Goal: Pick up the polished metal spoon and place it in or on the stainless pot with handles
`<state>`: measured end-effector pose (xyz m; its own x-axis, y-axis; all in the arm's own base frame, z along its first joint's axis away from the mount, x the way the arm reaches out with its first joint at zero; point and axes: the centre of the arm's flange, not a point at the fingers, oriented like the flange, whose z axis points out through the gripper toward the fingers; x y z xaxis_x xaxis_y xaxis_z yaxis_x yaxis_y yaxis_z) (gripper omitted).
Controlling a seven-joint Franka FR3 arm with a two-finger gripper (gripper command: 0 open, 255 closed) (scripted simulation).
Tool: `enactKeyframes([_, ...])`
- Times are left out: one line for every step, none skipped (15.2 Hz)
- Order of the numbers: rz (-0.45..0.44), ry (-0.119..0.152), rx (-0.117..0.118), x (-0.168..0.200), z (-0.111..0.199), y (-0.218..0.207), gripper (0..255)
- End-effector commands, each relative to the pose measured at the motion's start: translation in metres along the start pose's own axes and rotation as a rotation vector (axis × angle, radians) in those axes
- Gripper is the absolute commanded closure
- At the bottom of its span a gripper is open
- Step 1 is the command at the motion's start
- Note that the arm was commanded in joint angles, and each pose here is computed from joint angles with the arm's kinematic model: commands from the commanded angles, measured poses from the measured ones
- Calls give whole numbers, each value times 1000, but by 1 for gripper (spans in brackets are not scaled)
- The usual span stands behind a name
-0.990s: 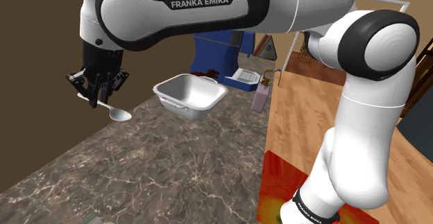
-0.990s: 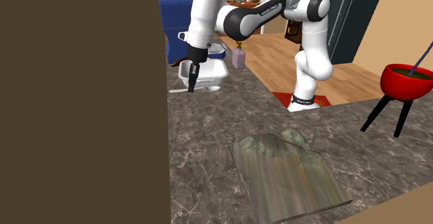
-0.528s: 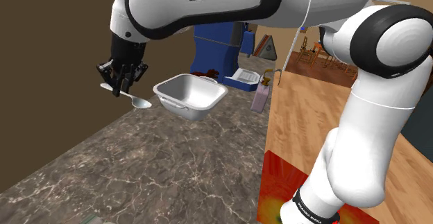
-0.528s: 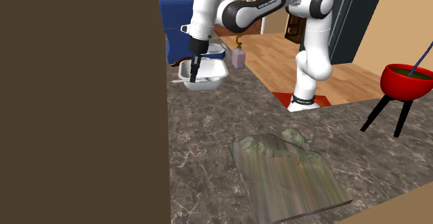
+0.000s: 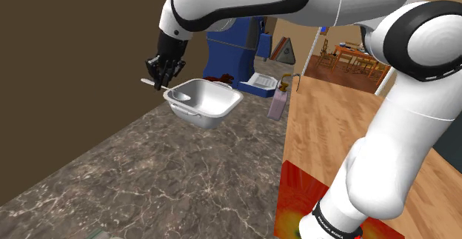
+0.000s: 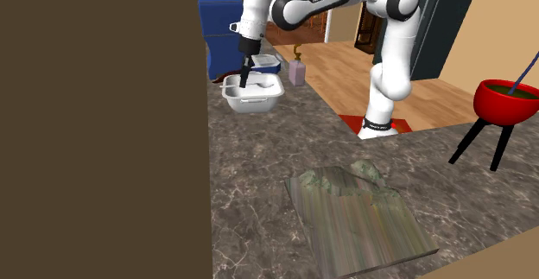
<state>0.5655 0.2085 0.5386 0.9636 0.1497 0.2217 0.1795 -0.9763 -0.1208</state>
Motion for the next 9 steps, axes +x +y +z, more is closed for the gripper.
enactKeyframes([-2, 0, 1, -1, -4, 26, 255])
enactKeyframes([-2, 0, 1, -1, -6, 39, 255])
enactKeyframes([-2, 0, 1, -1, -8, 52, 255])
enactKeyframes([-2, 0, 1, -1, -10, 65, 255])
enactKeyframes([-2, 0, 1, -2, -12, 78, 255])
enactKeyframes([-2, 0, 1, -2, -14, 91, 255])
enactKeyframes([-2, 0, 1, -2, -17, 104, 255])
enactKeyframes([-2, 0, 1, -2, -19, 117, 255])
enactKeyframes([-2, 0, 1, -2, -21, 130, 255])
